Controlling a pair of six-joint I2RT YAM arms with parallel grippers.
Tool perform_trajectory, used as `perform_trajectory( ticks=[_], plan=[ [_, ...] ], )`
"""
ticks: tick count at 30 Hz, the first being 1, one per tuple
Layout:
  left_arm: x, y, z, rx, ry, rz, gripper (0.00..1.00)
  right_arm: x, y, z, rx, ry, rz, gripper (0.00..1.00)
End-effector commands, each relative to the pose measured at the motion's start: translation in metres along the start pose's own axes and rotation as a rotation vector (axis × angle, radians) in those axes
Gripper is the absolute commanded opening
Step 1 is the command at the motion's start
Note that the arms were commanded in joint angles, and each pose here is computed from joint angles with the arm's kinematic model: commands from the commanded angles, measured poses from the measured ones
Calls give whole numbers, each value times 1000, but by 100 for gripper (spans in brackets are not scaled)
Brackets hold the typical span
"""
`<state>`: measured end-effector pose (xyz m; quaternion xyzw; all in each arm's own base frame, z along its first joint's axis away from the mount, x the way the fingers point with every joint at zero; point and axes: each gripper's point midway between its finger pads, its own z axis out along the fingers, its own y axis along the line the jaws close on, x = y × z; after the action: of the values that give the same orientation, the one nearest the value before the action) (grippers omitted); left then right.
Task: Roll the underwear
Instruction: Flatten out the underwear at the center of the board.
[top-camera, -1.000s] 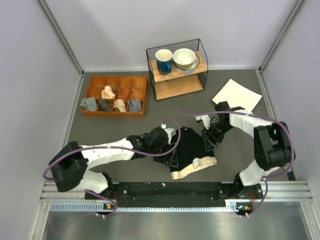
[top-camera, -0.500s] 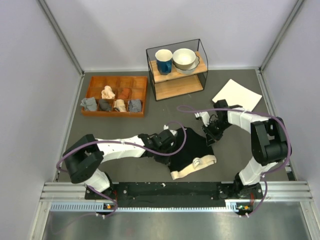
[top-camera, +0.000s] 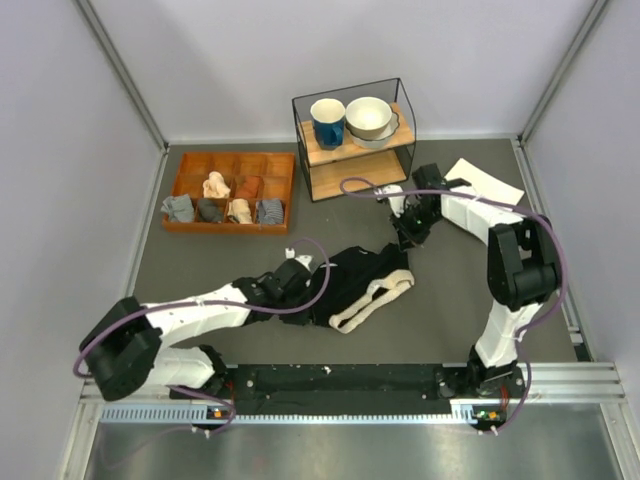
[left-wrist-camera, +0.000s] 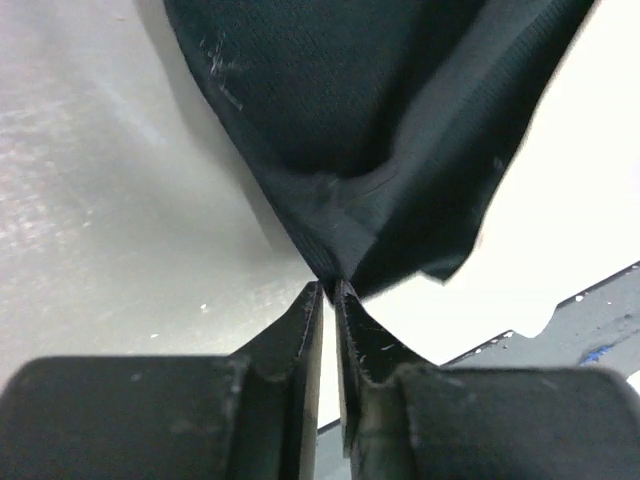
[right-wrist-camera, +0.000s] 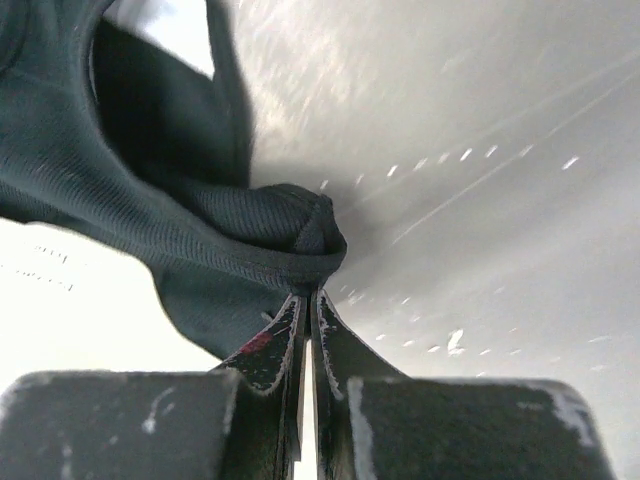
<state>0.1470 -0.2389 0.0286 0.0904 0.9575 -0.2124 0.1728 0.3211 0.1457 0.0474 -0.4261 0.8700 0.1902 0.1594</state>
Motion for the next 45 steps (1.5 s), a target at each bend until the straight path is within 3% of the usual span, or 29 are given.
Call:
perform_trajectory(
  ticks=[1, 2, 3, 5, 6, 9, 11, 15, 18, 24, 36, 40, 45],
  plan=[
    [-21, -8, -22, 84, -109, -21, 20, -51, -19, -2, 74, -51, -68, 1],
    [-21, -7, -26, 81, -116, -16, 26, -53, -22, -2, 84, -45, -71, 2],
    [-24, -6, -30, 84, -127, -14, 35, -53, -23, -3, 87, -37, -71, 10],
    [-32, -11, -45, 116, -173, 17, 41, -49, -23, -9, 101, -25, -83, 20],
    [-34, -10, -49, 119, -182, 27, 48, -38, -20, -8, 99, -2, -92, 32],
    [-50, -21, -69, 187, -253, 92, 60, -21, -6, -24, 103, -7, -110, 47],
    [-59, -27, -77, 226, -285, 144, 71, -18, 4, -39, 110, -40, -125, 50],
    [-74, -42, -78, 310, -291, 206, 73, -4, 27, -39, 16, -87, -57, 54],
    [-69, -86, -79, 513, -233, 288, 71, -3, 34, -29, -73, -105, 52, 54],
    [-54, -125, -53, 496, -175, 408, 67, 12, 29, -7, -90, -49, 136, 52],
    [-25, -115, 8, 330, -31, 503, 62, 22, 21, -5, -79, -56, 165, 51],
    [-21, -100, 20, 162, -10, 550, 61, 22, 22, -4, -83, -59, 166, 51],
    [-4, -97, 20, 105, 28, 571, 24, 22, 22, -5, -80, -59, 170, 51]
  ],
)
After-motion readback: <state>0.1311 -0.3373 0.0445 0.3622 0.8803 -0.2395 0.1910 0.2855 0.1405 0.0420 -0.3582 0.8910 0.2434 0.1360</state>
